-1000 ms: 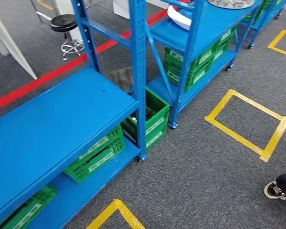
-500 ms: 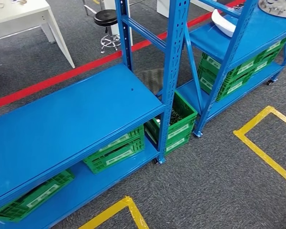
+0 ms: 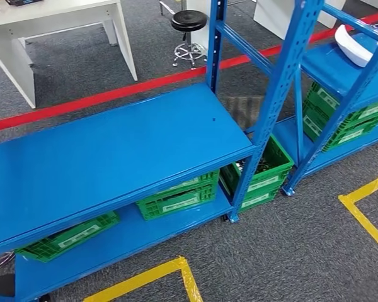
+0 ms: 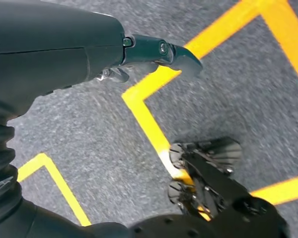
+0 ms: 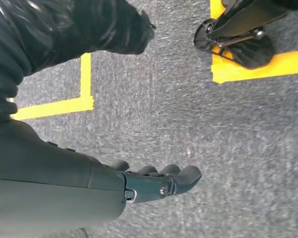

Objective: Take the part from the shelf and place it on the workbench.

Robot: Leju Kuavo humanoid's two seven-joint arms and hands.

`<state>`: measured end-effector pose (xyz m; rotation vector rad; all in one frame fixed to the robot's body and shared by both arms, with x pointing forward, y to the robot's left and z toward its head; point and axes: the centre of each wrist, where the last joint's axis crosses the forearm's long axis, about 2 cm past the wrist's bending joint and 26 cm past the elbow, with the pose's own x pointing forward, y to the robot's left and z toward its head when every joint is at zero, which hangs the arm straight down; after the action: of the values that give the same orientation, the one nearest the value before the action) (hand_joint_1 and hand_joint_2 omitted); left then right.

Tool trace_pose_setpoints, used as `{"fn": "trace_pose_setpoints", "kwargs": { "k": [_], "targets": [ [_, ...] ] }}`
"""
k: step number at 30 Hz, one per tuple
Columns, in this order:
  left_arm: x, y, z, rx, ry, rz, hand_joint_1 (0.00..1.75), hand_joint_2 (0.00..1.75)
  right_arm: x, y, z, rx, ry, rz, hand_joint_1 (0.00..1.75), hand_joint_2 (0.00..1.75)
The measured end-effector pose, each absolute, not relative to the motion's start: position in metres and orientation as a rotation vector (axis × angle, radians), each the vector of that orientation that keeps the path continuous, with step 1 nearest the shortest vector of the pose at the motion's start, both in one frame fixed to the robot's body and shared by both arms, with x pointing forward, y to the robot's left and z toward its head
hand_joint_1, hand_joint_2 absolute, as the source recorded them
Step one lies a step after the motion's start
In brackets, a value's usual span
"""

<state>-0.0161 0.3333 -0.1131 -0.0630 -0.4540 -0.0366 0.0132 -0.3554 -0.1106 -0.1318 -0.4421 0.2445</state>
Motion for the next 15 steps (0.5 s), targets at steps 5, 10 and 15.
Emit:
{"fn": "trace_pose_setpoints", "kwargs": {
  "k": [5,10,15],
  "targets": [
    [-0.0131,0.3327,-0.1132,-0.064,-0.457,-0.037,0.0,1.75,0.0123,-0.3543,-0.1108,-0.125,-0.437,0.246,0.0,1.75],
    [-0.0127,0.3328,-0.1132,-0.065,-0.453,-0.037,0.0,1.75,0.0128,-0.3513,-0.1111,-0.109,-0.436,0.25,0.0,1.75],
    [-0.015,0.3332,-0.1132,-0.064,-0.447,-0.038,0.0,1.75,0.016,-0.3476,-0.1113,-0.097,-0.441,0.256,0.0,1.75]
  ]
}}
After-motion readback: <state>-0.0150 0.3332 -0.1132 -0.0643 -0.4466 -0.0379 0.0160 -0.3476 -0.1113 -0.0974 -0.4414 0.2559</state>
